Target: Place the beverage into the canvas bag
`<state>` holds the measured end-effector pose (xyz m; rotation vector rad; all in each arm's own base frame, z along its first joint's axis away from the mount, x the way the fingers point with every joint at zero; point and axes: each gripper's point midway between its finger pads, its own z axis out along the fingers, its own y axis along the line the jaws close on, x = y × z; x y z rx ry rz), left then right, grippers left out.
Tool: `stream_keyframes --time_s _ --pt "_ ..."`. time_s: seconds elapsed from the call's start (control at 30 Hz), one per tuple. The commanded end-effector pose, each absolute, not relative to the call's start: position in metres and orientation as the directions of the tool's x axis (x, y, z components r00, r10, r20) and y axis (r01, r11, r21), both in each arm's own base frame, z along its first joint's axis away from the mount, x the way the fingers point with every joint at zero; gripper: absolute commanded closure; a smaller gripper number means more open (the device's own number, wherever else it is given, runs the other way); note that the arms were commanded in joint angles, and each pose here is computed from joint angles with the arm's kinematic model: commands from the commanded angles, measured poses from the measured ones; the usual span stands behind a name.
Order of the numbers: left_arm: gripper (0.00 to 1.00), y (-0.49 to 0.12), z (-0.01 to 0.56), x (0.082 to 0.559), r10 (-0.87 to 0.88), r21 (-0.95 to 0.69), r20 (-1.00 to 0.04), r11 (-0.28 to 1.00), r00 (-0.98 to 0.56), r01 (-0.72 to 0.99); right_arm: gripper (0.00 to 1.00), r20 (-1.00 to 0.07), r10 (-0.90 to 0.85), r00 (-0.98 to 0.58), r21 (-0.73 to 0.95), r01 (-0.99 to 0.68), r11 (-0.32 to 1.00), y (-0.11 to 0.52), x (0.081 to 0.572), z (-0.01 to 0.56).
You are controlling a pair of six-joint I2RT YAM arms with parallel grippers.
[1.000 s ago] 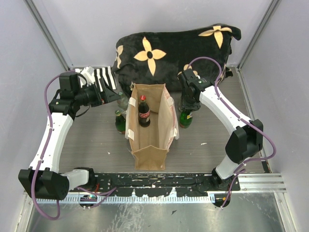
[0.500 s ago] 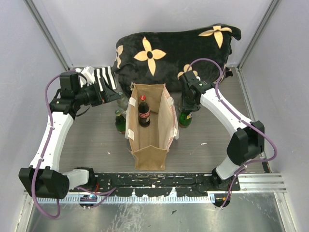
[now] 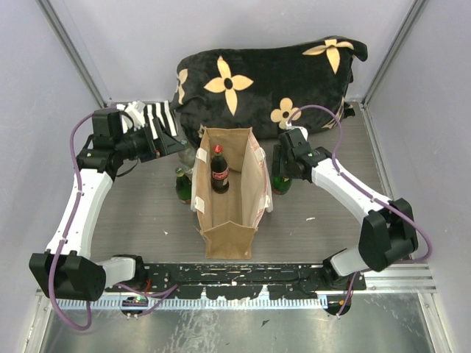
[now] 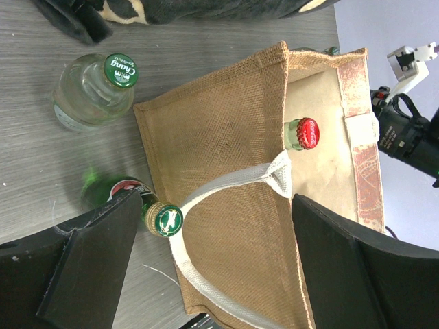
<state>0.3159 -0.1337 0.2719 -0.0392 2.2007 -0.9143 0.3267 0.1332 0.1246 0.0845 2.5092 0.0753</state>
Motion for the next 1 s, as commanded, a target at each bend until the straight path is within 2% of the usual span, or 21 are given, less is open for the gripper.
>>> stream_keyframes --time_s 0.0,0.13,0.47,0.53,0.57,0.63,0.7,0.97 --pt "0.03 -0.136 0.275 0.319 -0.291 -0.631 -0.631 0.732 -0.719 0.258 0.32 -0.765 0.130 -0.631 0.149 0.023 0.989 0.135 0.352 0.166" --pt "0.03 -0.136 0.275 0.320 -0.292 -0.631 -0.629 0.733 -0.720 0.254 0.32 -0.815 0.144 -0.561 0.167 0.011 0.986 0.132 0.354 0.175" --pt "0.03 -0.137 0.272 0.322 -0.291 -0.635 -0.622 0.730 -0.727 0.252 0.37 -0.841 0.142 -0.522 0.186 -0.032 0.982 0.137 0.351 0.152" --pt "0.03 -0.137 0.273 0.322 -0.290 -0.635 -0.624 0.730 -0.726 0.254 0.45 -0.838 0.144 -0.527 0.187 -0.029 0.982 0.137 0.349 0.144" --pt "0.03 -0.137 0.273 0.322 -0.290 -0.634 -0.624 0.730 -0.725 0.254 0.55 -0.840 0.148 -0.522 0.192 -0.031 0.981 0.139 0.349 0.143" --pt "0.03 -0.137 0.273 0.321 -0.289 -0.635 -0.622 0.730 -0.728 0.254 0.83 -0.850 0.169 -0.499 0.211 -0.028 0.977 0.138 0.348 0.149" --pt "0.03 -0.137 0.272 0.320 -0.288 -0.635 -0.622 0.730 -0.728 0.253 0.98 -0.863 0.186 -0.470 0.226 -0.029 0.974 0.138 0.349 0.160" --pt "0.03 -0.137 0.267 0.320 -0.298 -0.644 -0.610 0.726 -0.735 0.240 0.99 -0.902 0.172 -0.397 0.210 -0.055 0.976 0.135 0.352 0.217"
